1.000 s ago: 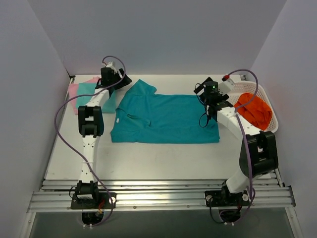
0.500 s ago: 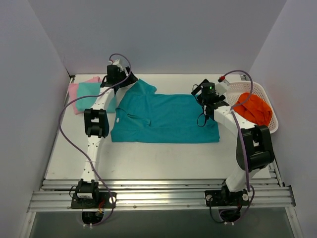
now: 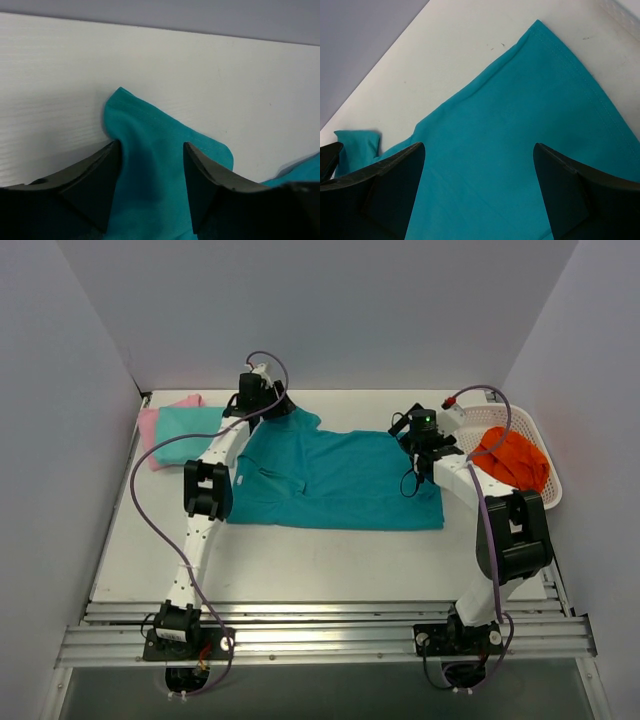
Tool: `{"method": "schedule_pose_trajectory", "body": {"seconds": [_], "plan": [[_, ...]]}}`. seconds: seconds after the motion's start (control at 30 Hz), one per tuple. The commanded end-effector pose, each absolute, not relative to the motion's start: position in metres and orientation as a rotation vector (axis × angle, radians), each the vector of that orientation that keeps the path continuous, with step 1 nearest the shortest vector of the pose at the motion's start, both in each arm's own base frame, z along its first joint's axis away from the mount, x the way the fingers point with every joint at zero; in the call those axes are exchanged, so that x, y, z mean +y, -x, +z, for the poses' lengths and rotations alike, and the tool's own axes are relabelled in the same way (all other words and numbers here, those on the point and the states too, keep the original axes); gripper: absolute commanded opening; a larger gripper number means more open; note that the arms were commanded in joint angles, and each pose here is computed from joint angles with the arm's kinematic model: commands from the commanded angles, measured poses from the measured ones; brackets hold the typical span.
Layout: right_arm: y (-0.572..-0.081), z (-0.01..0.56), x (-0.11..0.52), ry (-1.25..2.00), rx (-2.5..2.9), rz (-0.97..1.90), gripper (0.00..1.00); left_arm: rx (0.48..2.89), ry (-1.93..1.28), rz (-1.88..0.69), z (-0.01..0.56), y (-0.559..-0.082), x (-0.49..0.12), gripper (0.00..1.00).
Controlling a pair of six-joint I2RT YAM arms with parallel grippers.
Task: Fold and stack the t-shirts
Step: Grap the side of the flattened tshirt furthest away from the robot with both arms
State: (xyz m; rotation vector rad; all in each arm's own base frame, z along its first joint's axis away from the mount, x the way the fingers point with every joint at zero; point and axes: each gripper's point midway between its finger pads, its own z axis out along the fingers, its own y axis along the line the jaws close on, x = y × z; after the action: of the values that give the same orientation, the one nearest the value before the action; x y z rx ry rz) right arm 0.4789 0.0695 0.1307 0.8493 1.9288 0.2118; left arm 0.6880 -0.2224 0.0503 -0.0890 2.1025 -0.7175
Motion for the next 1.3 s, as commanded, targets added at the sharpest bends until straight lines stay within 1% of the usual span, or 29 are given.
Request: {"method": "schedule_pose_trajectory", "body": {"seconds": [0.0,0.07,0.1,0.17,0.2,0.27,0.33,0.37,0.4,0.57,0.77,0.83,0.9,0.93,1.1,1.27], "plan": [[-0.479,0.148,0.066,-0.847,1.883,0.240,0.85,2.078,0.098,-0.684,0.061,-0.694,-0.210,0.59],[-0.479,0.147,0.067,-0.847,1.883,0.240,0.85,2.076,0.107,-0.679,0.063,-0.695,-0.208,0.49],[-0.479,0.145,0.067,-0.844,1.889,0.237,0.85,2.079,0.115,-0.670,0.061,-0.695,-0.207,0.37],[-0.480,0.139,0.065,-0.846,1.895,0.229,0.85,2.077,0.127,-0.663,0.062,-0.696,-0.204,0.27],[-0.481,0.138,0.063,-0.845,1.895,0.223,0.85,2.075,0.135,-0.651,0.063,-0.697,-0.202,0.18],[-0.483,0.131,0.058,-0.847,1.907,0.204,0.85,2.082,0.154,-0.639,0.059,-0.697,-0.197,0.10],[-0.488,0.131,0.053,-0.837,1.912,0.189,0.85,2.078,0.171,-0.626,0.061,-0.699,-0.189,0.04],[-0.491,0.127,0.048,-0.843,1.920,0.176,0.86,2.090,0.187,-0.613,0.056,-0.698,-0.181,0.03],[-0.493,0.126,0.046,-0.840,1.924,0.171,0.86,2.085,0.197,-0.604,0.063,-0.699,-0.175,0.02],[-0.517,0.119,0.032,-0.833,1.947,0.122,0.89,2.093,0.242,-0.578,0.067,-0.696,-0.144,0.02],[-0.550,0.097,0.010,-0.876,1.969,0.057,0.90,2.097,0.224,-0.567,0.068,-0.693,-0.142,0.02],[-0.556,0.075,-0.002,-0.901,2.007,0.024,0.89,2.103,0.221,-0.559,0.066,-0.692,-0.141,0.02],[-0.569,0.077,-0.006,-0.914,1.996,0.048,0.88,2.105,0.216,-0.562,0.065,-0.692,-0.142,0.02],[-0.573,0.067,-0.008,-0.921,2.005,0.051,0.88,2.103,0.214,-0.566,0.066,-0.692,-0.141,0.02],[-0.603,0.056,-0.006,-0.907,2.008,0.072,0.87,2.105,0.204,-0.584,0.064,-0.691,-0.145,0.02],[-0.620,0.049,-0.006,-0.906,2.014,0.073,0.86,2.107,0.205,-0.595,0.059,-0.691,-0.145,0.02]]}}
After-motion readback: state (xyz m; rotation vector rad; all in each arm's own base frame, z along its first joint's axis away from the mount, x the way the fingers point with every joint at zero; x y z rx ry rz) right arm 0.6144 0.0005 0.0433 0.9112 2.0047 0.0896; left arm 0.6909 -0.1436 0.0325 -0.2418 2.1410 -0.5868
